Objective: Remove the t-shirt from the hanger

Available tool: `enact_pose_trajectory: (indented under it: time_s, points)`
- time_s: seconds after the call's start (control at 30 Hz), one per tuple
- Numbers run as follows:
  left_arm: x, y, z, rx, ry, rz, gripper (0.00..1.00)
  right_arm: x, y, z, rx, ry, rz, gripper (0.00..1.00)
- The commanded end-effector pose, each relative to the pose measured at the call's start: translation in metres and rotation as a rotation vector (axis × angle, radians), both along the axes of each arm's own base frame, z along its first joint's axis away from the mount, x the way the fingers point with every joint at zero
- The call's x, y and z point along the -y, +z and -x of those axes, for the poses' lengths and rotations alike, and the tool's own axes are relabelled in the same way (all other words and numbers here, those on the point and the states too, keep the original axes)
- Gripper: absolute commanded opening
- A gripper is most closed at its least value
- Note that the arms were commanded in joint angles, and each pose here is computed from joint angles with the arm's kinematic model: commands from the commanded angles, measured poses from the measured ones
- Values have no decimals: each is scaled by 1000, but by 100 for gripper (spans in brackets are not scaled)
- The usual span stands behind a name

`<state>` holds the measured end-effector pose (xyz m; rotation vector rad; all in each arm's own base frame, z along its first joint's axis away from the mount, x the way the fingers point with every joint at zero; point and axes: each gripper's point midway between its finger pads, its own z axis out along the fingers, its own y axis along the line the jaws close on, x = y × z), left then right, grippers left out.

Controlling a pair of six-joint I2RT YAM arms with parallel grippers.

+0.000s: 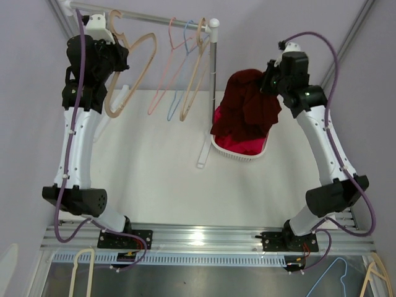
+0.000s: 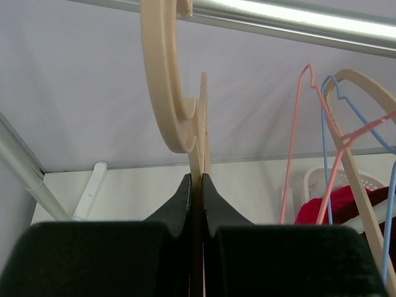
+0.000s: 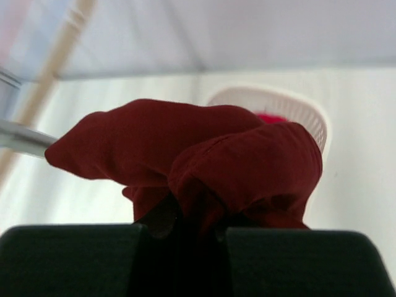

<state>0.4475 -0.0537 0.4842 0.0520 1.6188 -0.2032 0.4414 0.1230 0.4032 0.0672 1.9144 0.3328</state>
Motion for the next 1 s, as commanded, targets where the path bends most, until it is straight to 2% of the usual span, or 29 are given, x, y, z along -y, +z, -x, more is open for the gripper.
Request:
enact_pose_trajectory:
  time_s: [0.0,0.1,0.13,0.2,0.23,0.3,0.37,0.47,0.57,0.67,0.8,0.87,0.97]
  points:
    - [5,31,-12,101,-31,-8,1,-4,-77,-28,-130,-4,-22,0]
    - [10,35,-20,117,-46,-8,1,-11,-129,-36,-254,21,-21,0]
    - [12,33,-24,114,-45,-10,1,-15,-166,-39,-351,28,-16,0]
    - [15,38,-26,131,-51,-16,1,-18,-207,-40,-450,30,-7,0]
    - [19,38,-27,133,-57,-17,1,-17,-249,-39,-558,15,8,0]
    - [24,42,-29,146,-61,-30,1,-14,-294,-40,-652,-9,29,0]
    - [24,45,-31,155,-44,-36,1,-18,-356,-36,-810,15,-12,0]
    - [29,54,-26,182,-34,-58,1,-20,-396,-31,-872,21,-32,0]
    - [35,61,-24,206,-37,-64,1,-22,-406,-31,-866,17,-41,0]
    - [36,64,-28,211,-38,-65,1,-22,-425,-22,-938,36,-20,0]
    - [37,53,-45,181,-20,-115,1,-17,-411,-25,-906,23,-5,2]
    - [38,50,-47,175,-22,-114,1,-14,-397,-28,-873,11,1,6]
    - [40,47,-50,169,-27,-114,1,-11,-357,-34,-793,-1,8,34]
